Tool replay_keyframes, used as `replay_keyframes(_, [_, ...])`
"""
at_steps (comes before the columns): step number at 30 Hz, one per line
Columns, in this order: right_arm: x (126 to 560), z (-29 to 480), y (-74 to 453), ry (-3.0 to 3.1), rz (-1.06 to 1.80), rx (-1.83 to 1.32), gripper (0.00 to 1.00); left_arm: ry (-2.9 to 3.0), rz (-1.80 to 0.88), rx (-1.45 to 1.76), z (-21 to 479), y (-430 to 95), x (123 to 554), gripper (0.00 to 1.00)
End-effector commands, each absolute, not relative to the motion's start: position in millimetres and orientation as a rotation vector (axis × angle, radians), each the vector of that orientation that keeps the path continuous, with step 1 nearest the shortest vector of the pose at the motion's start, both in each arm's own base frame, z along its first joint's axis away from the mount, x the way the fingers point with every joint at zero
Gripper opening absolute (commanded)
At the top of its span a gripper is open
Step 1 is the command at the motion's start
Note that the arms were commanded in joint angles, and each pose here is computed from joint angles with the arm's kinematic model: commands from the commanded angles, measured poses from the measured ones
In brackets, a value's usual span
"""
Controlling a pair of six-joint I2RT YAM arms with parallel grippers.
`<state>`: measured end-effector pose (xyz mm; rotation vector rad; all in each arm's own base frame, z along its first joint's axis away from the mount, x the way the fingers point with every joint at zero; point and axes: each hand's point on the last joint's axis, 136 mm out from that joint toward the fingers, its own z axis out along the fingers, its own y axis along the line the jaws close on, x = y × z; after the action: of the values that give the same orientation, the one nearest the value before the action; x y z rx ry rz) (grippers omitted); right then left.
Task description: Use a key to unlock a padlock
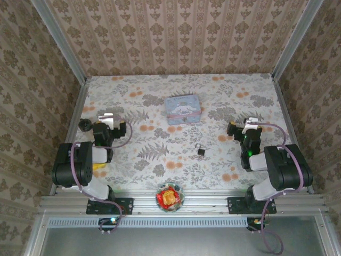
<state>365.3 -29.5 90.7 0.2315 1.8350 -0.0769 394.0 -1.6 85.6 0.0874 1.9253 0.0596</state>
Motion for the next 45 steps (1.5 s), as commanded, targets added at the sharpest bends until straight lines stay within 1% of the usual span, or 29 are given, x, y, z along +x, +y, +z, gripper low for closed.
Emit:
replay_keyframes(1, [381.6, 106.4, -19.8, 1.813, -0.031, 0.147, 1.00, 1.896, 0.074, 0.094, 96.5, -1.0, 400.1, 1.00])
replay_keyframes(5, [401.0, 96.5, 4.8, 1.938, 0.067, -0.005, 1.00, 1.895, 0.074, 0.093, 96.6, -1.0, 400.4, 1.00])
replay_keyframes(10, [395.5, 100.3, 19.2, 1.901, 0.182, -0.104, 1.00, 1.896, 0.073, 0.093, 96.5, -0.8, 400.3, 1.00])
replay_keyframes(13, [396.1, 99.7, 16.9, 1.903, 0.167, -0.091, 1.00, 1.895, 0.074, 0.095, 96.7, -1.2, 400.3, 1.00])
replay_keyframes(15, [399.4, 98.3, -8.5, 1.921, 0.040, 0.072, 1.00, 1.895, 0.076, 0.096, 96.7, -1.3, 400.6, 1.00])
replay_keyframes(18, [398.1, 98.0, -13.8, 1.916, -0.029, 0.111, 1.00, 1.897, 0.072, 0.102, 96.4, -2.6, 400.5, 1.00])
replay_keyframes(45, [398.4, 98.3, -13.6, 1.916, -0.043, 0.110, 1.00, 1.899, 0.070, 0.116, 96.2, -4.7, 401.1, 1.00])
